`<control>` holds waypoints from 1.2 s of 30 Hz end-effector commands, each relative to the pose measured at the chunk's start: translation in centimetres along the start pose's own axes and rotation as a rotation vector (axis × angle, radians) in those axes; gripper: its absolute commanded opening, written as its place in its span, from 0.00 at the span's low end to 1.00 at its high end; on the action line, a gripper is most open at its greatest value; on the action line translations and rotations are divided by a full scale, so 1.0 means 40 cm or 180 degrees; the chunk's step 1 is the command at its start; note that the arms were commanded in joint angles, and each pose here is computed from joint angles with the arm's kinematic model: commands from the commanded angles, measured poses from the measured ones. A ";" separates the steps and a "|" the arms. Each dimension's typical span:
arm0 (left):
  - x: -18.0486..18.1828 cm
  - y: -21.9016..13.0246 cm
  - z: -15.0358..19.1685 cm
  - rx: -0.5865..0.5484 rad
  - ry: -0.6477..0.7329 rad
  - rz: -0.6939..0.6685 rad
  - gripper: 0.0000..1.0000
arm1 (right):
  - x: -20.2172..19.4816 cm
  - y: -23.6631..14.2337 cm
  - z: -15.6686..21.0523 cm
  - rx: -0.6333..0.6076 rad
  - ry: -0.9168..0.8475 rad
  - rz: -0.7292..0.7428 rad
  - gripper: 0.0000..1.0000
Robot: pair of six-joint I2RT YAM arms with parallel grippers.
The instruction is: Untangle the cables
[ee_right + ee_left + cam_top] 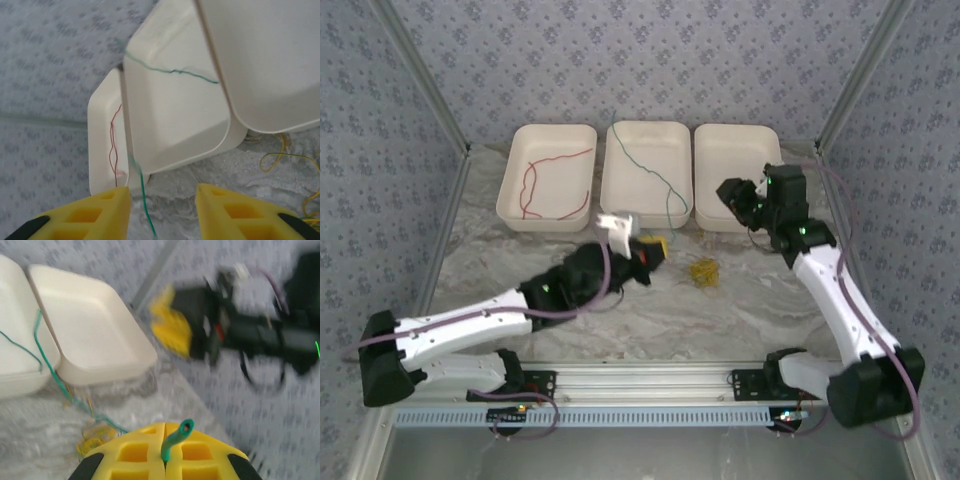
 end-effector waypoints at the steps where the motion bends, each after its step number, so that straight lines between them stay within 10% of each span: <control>1: 0.014 -0.032 -0.099 0.0292 -0.0533 -0.0067 0.00 | 0.062 -0.053 0.058 -0.0315 -0.1347 -0.0389 0.43; 10: 0.072 -0.060 -0.176 0.0652 -0.1087 -0.0252 0.00 | 0.109 -0.067 0.218 -0.0828 -0.3189 -0.1270 0.62; 24: 0.086 -0.038 -0.142 0.0744 -0.1214 -0.0240 0.00 | 0.264 0.000 0.323 -0.0913 -0.3963 -0.1271 0.70; 30: 0.086 -0.035 -0.130 0.0767 -0.1214 -0.0238 0.00 | 0.303 0.038 0.322 -0.0902 -0.4110 -0.1211 0.63; 36: 0.084 -0.036 -0.127 0.0770 -0.1215 -0.0228 0.00 | 0.324 0.064 0.324 -0.0821 -0.4115 -0.1161 0.30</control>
Point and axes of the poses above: each hand's point on the last joint's axis, 136 mm out from that joint toward the fingers, its own y axis out along the fingers, its own x axis along the line the jaws close on, z = x × y, the point moved 2 cm from there along -y, back along the fingers, and after that the axes turned 1 degree about y, right-handed, at the moved point
